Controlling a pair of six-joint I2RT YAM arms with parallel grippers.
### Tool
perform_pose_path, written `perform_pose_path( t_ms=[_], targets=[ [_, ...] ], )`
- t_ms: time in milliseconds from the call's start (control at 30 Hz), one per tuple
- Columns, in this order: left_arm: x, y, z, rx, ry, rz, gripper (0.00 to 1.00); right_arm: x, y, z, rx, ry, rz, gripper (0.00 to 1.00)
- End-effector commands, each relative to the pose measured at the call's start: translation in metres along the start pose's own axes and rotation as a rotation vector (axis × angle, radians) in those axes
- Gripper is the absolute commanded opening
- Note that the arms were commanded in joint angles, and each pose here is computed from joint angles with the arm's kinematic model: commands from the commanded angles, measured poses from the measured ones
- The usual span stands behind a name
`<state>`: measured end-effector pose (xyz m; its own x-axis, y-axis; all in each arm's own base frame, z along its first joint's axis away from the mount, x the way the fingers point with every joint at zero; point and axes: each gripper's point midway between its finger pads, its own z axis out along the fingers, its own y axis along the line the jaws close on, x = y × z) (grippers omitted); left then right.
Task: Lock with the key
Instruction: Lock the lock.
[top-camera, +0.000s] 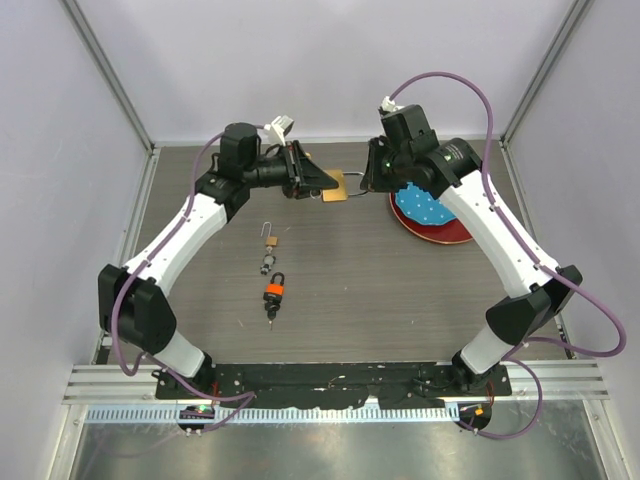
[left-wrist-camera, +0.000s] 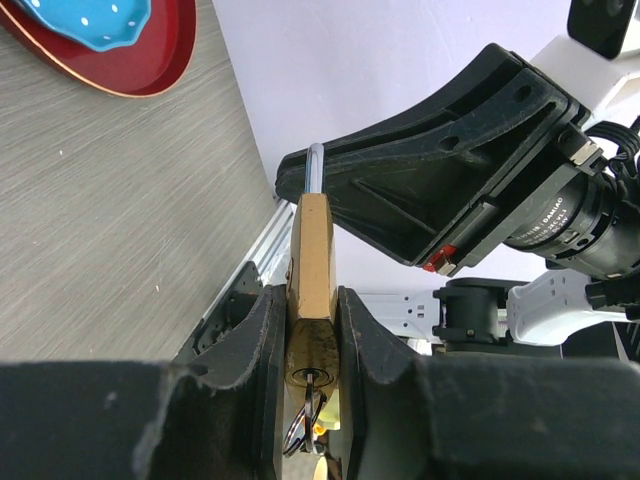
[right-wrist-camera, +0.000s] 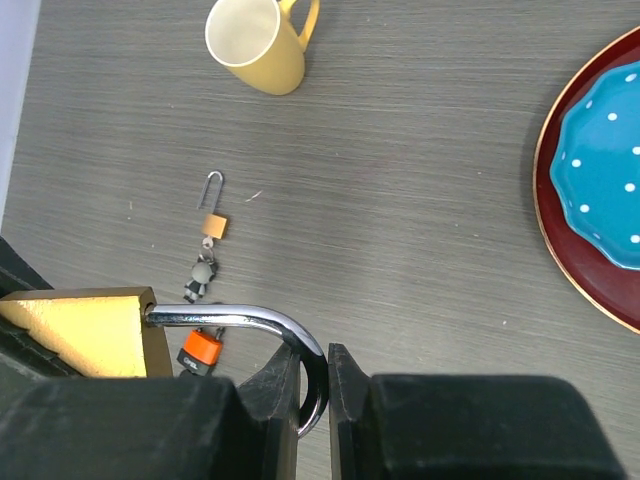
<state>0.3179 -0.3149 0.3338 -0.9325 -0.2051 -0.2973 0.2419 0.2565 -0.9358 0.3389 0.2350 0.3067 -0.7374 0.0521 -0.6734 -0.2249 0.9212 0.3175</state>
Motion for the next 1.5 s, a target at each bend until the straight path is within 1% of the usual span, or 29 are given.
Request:
perform_pose_path(
  t_ms=[0,133,300,500,633,700,733,833,1033,1200,1467],
  targets=[
    [0.008,-0.023,0.024,0.057,0.009,0.072,0.0,-0.021,0.102,-0.042,-0.379,-0.116,-0.044,0.02],
    [0.002,-0.042,0.023,0.133,-0.008,0.079,0.0,-0.018,0.098,-0.037,-0.365,-0.136,-0.051,0.02],
    [0.0,-0.048,0.024,0.156,-0.01,0.074,0.0,-0.018,0.101,-0.04,-0.381,-0.142,-0.046,0.02],
    [0.006,-0.026,0.034,0.09,0.011,0.08,0.0,-0.027,0.118,-0.056,-0.456,-0.154,-0.049,0.02],
    [0.014,-0.012,0.038,0.042,0.039,0.058,0.0,-0.028,0.13,-0.067,-0.523,-0.173,-0.098,0.02],
    [0.015,-0.006,0.039,0.033,0.046,0.051,0.0,-0.021,0.133,-0.065,-0.552,-0.161,-0.122,0.02],
    [0.016,-0.004,0.039,0.027,0.05,0.046,0.0,-0.021,0.138,-0.071,-0.588,-0.174,-0.135,0.02],
    [0.019,0.002,0.041,0.013,0.061,0.036,0.0,-0.012,0.139,-0.068,-0.616,-0.158,-0.156,0.02],
    [0.023,0.011,0.042,-0.003,0.077,0.021,0.0,-0.006,0.139,-0.072,-0.635,-0.16,-0.169,0.02],
    [0.021,0.01,0.042,-0.005,0.068,0.023,0.0,-0.012,0.141,-0.076,-0.641,-0.171,-0.146,0.02],
    [0.02,0.009,0.054,-0.013,0.061,0.028,0.0,-0.026,0.159,-0.089,-0.716,-0.185,-0.147,0.02]
  ],
)
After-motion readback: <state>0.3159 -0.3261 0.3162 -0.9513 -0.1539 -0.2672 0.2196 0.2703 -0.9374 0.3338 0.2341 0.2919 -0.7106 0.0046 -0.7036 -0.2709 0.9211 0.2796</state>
